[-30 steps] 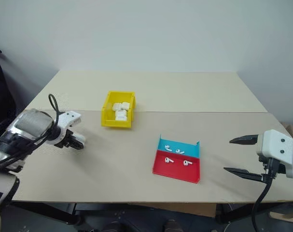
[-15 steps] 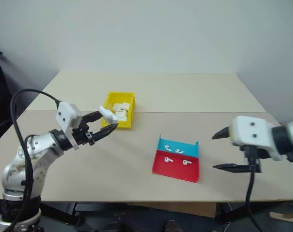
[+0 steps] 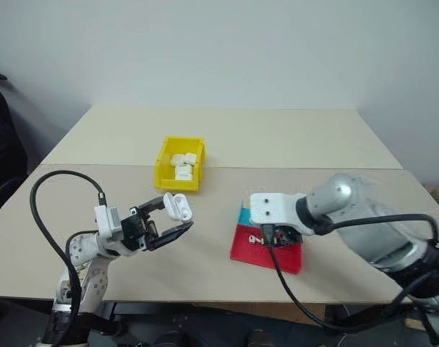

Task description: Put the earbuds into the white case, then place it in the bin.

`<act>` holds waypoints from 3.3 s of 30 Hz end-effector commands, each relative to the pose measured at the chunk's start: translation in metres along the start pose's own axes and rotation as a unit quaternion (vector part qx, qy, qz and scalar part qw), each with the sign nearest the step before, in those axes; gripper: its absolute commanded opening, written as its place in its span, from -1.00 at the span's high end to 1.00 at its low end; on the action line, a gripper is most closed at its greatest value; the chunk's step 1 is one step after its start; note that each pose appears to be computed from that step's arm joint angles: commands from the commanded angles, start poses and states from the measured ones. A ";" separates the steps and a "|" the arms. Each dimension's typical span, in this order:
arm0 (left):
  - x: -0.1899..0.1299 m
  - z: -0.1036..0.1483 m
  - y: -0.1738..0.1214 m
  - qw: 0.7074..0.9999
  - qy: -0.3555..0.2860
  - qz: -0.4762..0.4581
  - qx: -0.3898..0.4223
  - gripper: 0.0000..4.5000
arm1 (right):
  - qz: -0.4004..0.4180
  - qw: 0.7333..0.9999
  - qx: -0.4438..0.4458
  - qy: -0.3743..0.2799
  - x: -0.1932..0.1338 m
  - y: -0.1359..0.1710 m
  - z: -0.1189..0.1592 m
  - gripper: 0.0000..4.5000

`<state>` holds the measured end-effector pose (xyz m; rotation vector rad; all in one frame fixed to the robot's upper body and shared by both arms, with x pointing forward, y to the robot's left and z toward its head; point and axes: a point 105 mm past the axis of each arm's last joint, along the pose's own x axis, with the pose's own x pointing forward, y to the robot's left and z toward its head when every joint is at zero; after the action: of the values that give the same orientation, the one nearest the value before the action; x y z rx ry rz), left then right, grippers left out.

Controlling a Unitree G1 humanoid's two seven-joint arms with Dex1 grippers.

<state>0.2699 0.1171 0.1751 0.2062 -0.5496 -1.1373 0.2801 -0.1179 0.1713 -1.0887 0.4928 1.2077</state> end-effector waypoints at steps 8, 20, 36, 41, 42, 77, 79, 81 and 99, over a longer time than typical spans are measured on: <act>-0.014 0.003 -0.008 0.999 0.020 -0.034 0.015 -0.24 | 0.006 0.999 -0.005 0.049 0.020 -0.007 0.007 -0.32; -0.015 0.004 -0.012 0.998 0.050 -0.030 0.013 -0.24 | -0.006 0.996 -0.016 0.091 0.038 -0.011 0.005 -0.32; -0.013 -0.002 -0.010 0.997 0.076 -0.022 0.014 -0.24 | 0.012 0.995 0.011 0.103 0.049 -0.004 0.001 -0.32; -0.015 -0.002 -0.009 0.996 0.081 -0.020 0.015 -0.24 | 0.020 0.994 0.013 0.108 0.052 -0.002 -0.002 -0.32; -0.015 -0.002 -0.009 0.996 0.082 -0.019 0.016 -0.24 | 0.021 0.994 0.013 0.108 0.053 -0.002 -0.002 -0.32; -0.018 -0.007 -0.008 0.995 0.100 -0.014 0.025 -0.24 | 0.022 0.999 0.011 0.041 0.045 0.005 0.018 0.98; -0.018 -0.008 -0.008 0.995 0.101 -0.013 0.025 -0.24 | 0.016 0.999 0.012 0.049 0.048 0.003 0.015 0.98; -0.018 -0.007 -0.008 0.994 0.101 -0.012 0.026 -0.24 | 0.013 0.998 0.012 0.053 0.049 0.002 0.013 0.98; -0.017 -0.009 -0.009 0.994 0.106 -0.015 0.023 -0.24 | 0.019 0.996 0.015 0.087 0.051 0.008 -0.007 0.98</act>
<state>0.2634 0.1304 0.1507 0.3530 -0.3508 -1.1119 0.2915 -0.0978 0.1162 -1.1319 0.7042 1.1521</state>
